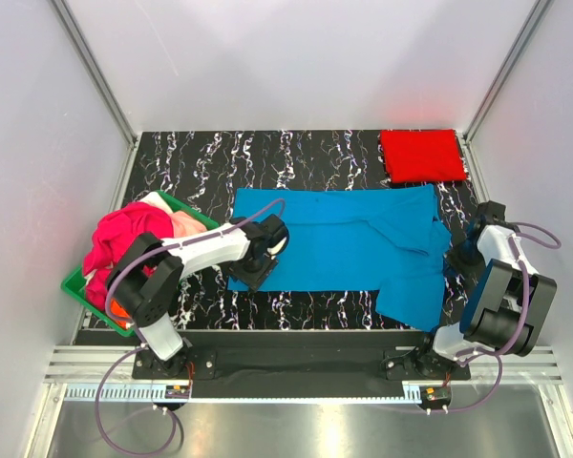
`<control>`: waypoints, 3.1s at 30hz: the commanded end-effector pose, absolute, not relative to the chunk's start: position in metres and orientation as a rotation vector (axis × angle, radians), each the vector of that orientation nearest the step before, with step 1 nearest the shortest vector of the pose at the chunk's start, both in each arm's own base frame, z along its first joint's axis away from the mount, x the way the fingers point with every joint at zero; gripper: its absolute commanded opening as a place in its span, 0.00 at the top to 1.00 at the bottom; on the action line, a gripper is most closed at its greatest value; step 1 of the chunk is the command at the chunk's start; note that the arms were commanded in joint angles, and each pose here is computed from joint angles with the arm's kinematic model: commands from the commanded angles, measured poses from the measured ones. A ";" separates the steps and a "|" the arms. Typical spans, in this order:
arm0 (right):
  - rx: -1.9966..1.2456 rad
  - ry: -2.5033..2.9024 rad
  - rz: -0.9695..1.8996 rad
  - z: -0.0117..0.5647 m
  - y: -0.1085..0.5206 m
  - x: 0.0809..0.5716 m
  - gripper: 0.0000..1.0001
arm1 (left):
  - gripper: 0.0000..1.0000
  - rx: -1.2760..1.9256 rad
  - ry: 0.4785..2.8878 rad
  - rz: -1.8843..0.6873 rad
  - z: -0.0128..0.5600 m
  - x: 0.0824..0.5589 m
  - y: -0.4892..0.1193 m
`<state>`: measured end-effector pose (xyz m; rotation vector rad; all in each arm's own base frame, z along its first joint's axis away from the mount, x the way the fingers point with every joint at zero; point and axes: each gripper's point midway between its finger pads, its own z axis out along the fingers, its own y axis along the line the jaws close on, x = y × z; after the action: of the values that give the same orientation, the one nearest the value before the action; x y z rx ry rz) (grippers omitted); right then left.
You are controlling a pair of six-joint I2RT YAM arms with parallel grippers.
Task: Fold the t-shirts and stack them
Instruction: Fold the tshirt
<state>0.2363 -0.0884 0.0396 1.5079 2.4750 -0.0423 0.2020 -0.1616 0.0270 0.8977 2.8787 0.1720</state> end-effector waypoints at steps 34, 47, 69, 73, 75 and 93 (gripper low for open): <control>1.397 2.369 0.141 0.082 -0.083 0.271 1.00 | 1.00 0.744 2.752 0.225 0.074 0.273 -0.175; 1.403 2.359 0.133 0.083 -0.102 0.309 1.00 | 1.00 0.616 2.777 0.250 0.071 0.333 -0.161; 1.383 2.356 0.317 0.084 -0.102 0.377 0.86 | 1.00 0.576 2.804 0.256 0.057 0.372 -0.170; 1.412 2.351 0.314 0.088 -0.099 0.371 0.72 | 1.00 0.585 2.802 0.260 0.059 0.374 -0.170; 1.433 2.327 0.271 0.097 -0.099 0.359 0.70 | 1.00 0.586 2.799 0.256 0.061 0.373 -0.170; 1.635 2.374 0.252 0.061 -0.051 0.249 0.60 | 1.00 0.609 2.808 0.143 0.066 0.367 -0.181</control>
<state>0.2500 -0.0491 0.0575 1.6169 2.4061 0.2827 0.3612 -0.1742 0.0470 0.6013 2.8466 0.2141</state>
